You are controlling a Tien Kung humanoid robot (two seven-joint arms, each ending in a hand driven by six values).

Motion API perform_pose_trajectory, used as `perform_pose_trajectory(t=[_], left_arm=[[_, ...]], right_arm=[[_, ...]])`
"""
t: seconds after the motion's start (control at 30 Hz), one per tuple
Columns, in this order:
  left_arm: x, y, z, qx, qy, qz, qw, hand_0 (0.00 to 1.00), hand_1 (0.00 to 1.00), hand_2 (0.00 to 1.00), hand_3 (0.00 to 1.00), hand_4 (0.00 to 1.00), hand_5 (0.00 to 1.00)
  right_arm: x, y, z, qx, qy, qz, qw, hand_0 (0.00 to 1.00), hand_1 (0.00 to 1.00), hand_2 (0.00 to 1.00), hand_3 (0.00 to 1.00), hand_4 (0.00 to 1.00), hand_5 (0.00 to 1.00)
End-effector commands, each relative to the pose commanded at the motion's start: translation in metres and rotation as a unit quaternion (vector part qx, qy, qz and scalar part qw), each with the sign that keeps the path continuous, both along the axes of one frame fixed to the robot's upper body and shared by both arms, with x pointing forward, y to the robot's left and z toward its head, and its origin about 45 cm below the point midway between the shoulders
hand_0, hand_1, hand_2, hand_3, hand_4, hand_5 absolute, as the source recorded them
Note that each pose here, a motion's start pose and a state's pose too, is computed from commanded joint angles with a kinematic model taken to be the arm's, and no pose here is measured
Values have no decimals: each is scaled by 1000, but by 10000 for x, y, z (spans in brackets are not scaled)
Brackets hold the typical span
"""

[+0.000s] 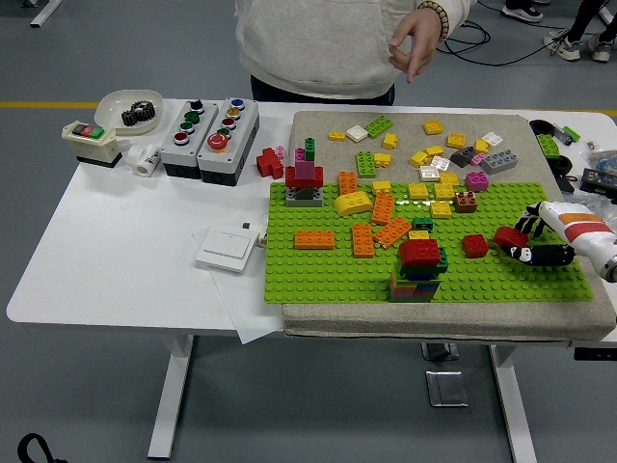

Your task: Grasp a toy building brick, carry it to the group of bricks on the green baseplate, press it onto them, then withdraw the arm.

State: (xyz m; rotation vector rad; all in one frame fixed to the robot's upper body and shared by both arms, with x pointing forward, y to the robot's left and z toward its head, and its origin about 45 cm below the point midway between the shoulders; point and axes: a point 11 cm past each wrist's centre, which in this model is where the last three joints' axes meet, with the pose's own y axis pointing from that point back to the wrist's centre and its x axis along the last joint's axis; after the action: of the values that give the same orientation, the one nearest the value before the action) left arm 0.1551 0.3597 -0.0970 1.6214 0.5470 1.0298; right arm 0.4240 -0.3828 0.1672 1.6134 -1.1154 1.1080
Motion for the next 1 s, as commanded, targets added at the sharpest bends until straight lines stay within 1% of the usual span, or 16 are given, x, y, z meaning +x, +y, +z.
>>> perform_pose_trajectory(t=[0.27,0.37,0.43,0.5,0.53,0.57,0.67,0.73,0.77,0.9,1.0], left_arm=[[11,10,6,1,0,-2,1000,670,702,721,589,674,665],[8,16,6,2,0,-2,1000,671,702,721,589,673,664],[8,17,6,2,0,-2,1000,671,702,721,589,673,664],[0,32,6,3,1,-1,1000,671,702,721,589,673,664],[-2,36,7,4,1,0,1000,670,701,721,589,672,666],[-1,39,7,4,1,-1,1000,670,701,721,589,672,666],[5,50,11,6,0,-1,1000,670,701,721,589,672,666],[5,54,12,6,0,-2,1000,669,700,721,588,671,665],[5,55,12,6,0,-2,1000,669,700,721,588,671,665],[1,65,13,7,1,-2,1000,669,700,721,588,671,665],[0,71,14,8,1,-1,1000,670,701,721,588,671,665]], right_arm=[[13,18,145,11,-17,11,1000,598,396,453,409,726,425],[13,58,297,13,-33,29,999,596,398,453,410,721,422],[14,79,323,14,-36,33,999,596,398,453,410,721,422],[5,104,498,11,-54,51,997,596,398,453,410,721,422],[0,155,596,13,-65,63,996,596,399,456,417,708,390],[-6,195,662,15,-72,72,995,596,399,456,417,708,390],[-45,344,902,21,-95,104,990,596,399,456,417,708,390],[-85,456,1025,24,-106,126,986,596,405,459,421,709,382],[-96,497,1054,26,-108,133,985,596,405,459,421,709,382],[-217,697,1200,26,-114,174,978,596,405,459,421,709,382],[-295,815,1240,22,-110,199,974,597,410,462,426,712,377]])
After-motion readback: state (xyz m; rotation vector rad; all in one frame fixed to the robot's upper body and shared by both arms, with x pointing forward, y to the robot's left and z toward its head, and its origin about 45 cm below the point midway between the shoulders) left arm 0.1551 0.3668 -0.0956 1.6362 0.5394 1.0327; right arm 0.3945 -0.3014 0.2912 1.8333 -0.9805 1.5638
